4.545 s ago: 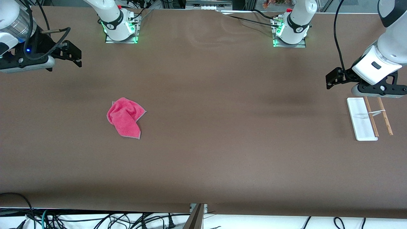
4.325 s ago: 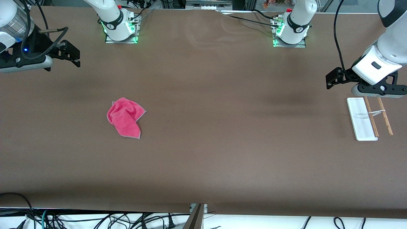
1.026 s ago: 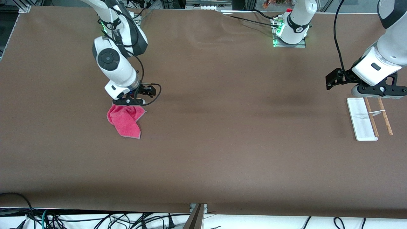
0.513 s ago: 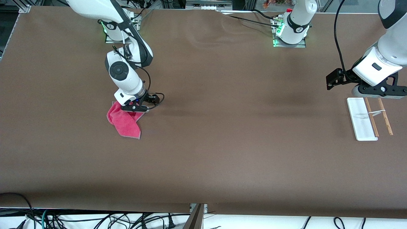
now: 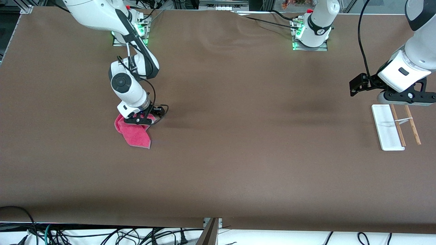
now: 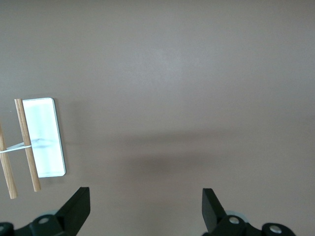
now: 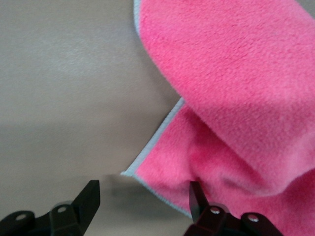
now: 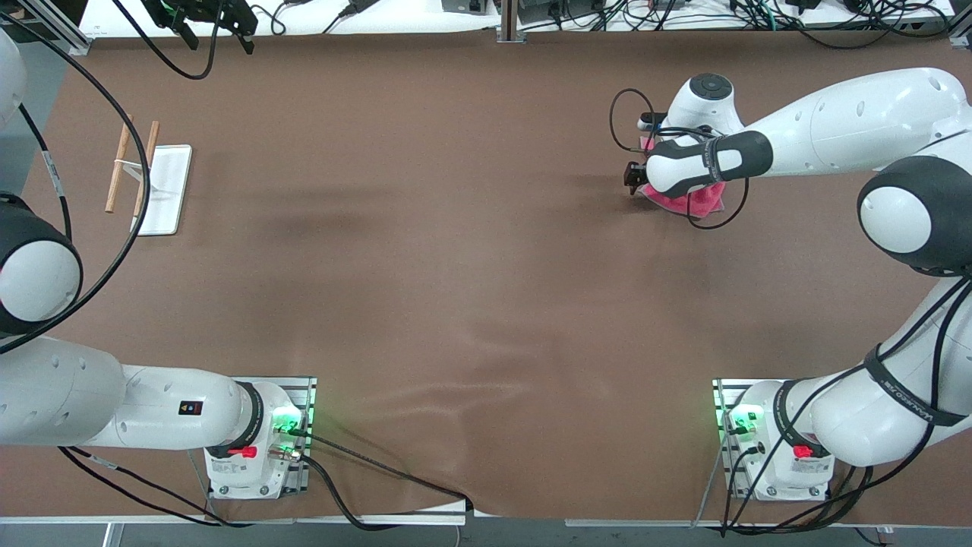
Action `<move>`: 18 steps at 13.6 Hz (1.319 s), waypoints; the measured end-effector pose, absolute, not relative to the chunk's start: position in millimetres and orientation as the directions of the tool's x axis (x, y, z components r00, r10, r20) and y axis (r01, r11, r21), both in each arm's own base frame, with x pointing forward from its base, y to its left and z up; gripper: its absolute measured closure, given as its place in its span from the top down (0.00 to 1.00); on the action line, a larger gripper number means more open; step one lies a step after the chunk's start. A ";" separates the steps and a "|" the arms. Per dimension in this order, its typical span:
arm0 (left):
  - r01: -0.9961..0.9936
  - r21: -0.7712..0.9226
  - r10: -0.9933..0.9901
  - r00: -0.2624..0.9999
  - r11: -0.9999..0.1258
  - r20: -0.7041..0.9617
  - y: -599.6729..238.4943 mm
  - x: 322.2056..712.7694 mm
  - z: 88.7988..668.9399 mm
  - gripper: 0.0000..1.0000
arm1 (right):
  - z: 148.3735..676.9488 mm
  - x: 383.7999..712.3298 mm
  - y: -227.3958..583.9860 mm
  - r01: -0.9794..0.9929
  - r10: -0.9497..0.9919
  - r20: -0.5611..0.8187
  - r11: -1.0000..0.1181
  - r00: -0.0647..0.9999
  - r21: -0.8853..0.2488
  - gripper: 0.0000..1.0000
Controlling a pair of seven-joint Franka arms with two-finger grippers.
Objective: Pass towel and hang on rack
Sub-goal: 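Lower the right gripper onto the pink towel and grasp it, then lift the towel with the right gripper while the left gripper approaches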
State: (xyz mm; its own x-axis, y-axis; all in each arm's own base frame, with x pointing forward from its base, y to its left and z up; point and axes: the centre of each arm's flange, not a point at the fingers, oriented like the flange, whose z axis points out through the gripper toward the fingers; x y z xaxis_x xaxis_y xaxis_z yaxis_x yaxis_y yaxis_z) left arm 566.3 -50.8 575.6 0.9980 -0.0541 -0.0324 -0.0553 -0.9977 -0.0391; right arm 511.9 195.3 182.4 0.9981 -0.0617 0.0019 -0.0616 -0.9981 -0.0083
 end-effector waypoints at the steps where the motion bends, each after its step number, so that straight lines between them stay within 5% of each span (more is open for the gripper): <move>1: -0.055 -0.039 -0.054 0.998 -0.998 -0.032 -50.8 566.3 575.5 1.00 | 178.6 511.6 194.7 -0.062 -0.062 0.002 -0.998 0.998 -0.008 0.79; 6: -0.055 -0.039 -0.054 0.998 -0.998 -0.033 -50.8 566.4 575.3 1.00 | 174.0 510.8 195.5 -0.060 -0.060 0.000 -0.998 0.998 -0.008 0.67; 9: -0.055 -0.039 -0.054 0.998 -0.998 -0.033 -50.8 566.4 575.3 1.00 | 176.6 512.3 195.7 -0.061 -0.061 0.005 -0.998 0.998 -0.010 0.34; 12: -0.055 -0.039 -0.054 0.998 -0.998 -0.033 -50.8 566.4 575.3 1.00 | 178.7 513.8 196.4 -0.059 -0.059 0.010 -0.998 0.998 -0.012 0.19; 13: -0.055 -0.039 -0.054 0.998 -0.998 -0.033 -50.8 566.4 575.3 1.00 | 180.0 515.2 197.1 -0.057 -0.057 0.013 -0.998 0.998 -0.014 0.06; 18: -0.056 -0.039 -0.054 0.998 -0.998 -0.033 -51.0 566.4 575.3 1.00 | 232.3 539.2 210.7 -0.049 -0.049 -0.049 -0.999 0.998 0.009 0.02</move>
